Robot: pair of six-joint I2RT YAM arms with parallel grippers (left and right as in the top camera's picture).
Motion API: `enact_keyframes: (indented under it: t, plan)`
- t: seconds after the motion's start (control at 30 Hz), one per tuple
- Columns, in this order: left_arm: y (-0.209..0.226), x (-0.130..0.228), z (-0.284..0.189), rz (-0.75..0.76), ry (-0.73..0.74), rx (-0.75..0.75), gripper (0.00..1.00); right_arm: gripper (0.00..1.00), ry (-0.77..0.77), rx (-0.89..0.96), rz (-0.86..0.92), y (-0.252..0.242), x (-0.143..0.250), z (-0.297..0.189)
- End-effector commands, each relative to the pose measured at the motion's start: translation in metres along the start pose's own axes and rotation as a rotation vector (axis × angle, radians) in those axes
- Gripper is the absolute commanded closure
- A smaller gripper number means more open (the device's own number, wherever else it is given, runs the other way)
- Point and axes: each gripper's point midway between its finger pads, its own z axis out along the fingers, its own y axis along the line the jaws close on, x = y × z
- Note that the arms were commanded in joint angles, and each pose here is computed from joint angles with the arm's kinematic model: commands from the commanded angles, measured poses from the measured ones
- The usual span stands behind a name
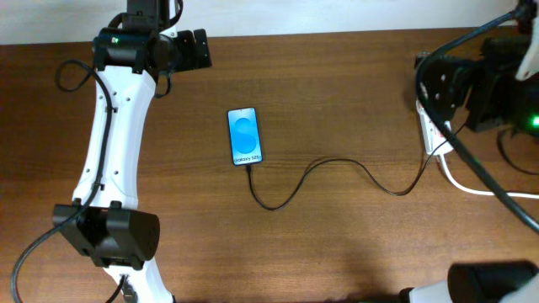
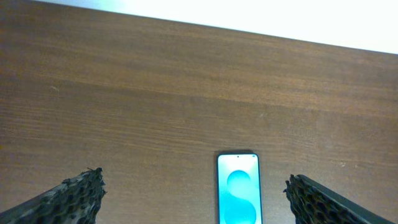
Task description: Plug charger to phone and switch on socket
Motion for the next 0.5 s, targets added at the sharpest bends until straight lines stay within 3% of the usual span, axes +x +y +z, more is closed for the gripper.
enact_keyframes:
  t: [0.0,0.13,0.23,0.47]
  plan:
    - [0.002,0.002,0.004,-0.001,0.009,-0.010,0.01,0.02,0.011,0.094,-0.014,-0.016,0.006,0.007]
    - [0.002,0.002,0.004,-0.001,0.009,-0.010,0.01,0.02,-0.097,0.097,-0.041,-0.018,0.006,0.013]
    - [0.002,0.002,0.004,-0.001,0.009,-0.010,0.01,0.02,-0.186,0.121,-0.054,-0.028,0.031,0.023]
    - [0.002,0.002,0.004,-0.001,0.009,-0.010,0.01,0.02,-0.493,0.182,-0.123,-0.049,0.147,0.044]
